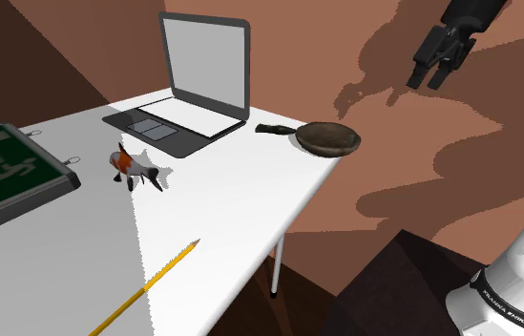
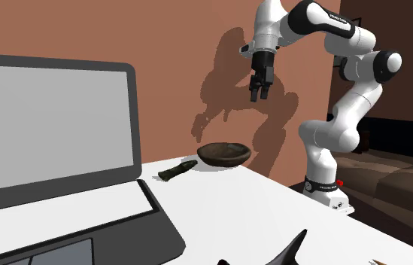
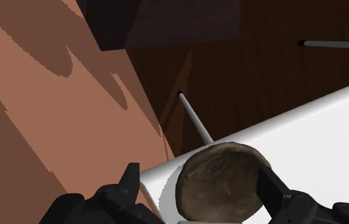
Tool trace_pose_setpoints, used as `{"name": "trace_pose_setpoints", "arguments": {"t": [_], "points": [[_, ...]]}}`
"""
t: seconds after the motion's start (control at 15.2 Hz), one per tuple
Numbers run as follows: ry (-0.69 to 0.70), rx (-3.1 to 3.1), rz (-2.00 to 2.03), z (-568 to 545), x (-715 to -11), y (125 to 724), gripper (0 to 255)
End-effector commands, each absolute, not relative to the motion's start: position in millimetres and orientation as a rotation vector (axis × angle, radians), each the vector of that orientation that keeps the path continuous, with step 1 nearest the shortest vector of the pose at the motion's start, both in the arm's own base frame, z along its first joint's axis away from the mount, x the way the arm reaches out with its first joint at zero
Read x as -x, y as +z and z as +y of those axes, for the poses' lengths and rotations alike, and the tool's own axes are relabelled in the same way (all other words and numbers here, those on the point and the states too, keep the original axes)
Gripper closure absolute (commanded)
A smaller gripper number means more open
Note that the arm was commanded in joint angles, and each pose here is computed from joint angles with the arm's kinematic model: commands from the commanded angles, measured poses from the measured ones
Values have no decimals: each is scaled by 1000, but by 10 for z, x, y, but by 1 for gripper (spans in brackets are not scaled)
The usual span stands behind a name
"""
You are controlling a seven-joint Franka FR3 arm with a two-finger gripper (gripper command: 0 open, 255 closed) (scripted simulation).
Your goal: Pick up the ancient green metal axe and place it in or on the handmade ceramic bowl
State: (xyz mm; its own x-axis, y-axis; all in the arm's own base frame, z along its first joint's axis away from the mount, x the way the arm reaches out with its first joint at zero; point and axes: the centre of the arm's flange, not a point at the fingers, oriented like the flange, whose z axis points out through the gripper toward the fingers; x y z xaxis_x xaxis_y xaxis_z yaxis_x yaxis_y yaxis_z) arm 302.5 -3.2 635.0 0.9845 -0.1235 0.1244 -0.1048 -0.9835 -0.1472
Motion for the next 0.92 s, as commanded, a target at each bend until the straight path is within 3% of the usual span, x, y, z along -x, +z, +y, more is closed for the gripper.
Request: {"name": "trace_pose_setpoints", "arguments": {"t": [0.0, 0.86], "points": [[-200, 2989, 173, -32, -3025, 6350, 0], [-116, 2954, -272, 228, -4687, 5681, 0]]}}
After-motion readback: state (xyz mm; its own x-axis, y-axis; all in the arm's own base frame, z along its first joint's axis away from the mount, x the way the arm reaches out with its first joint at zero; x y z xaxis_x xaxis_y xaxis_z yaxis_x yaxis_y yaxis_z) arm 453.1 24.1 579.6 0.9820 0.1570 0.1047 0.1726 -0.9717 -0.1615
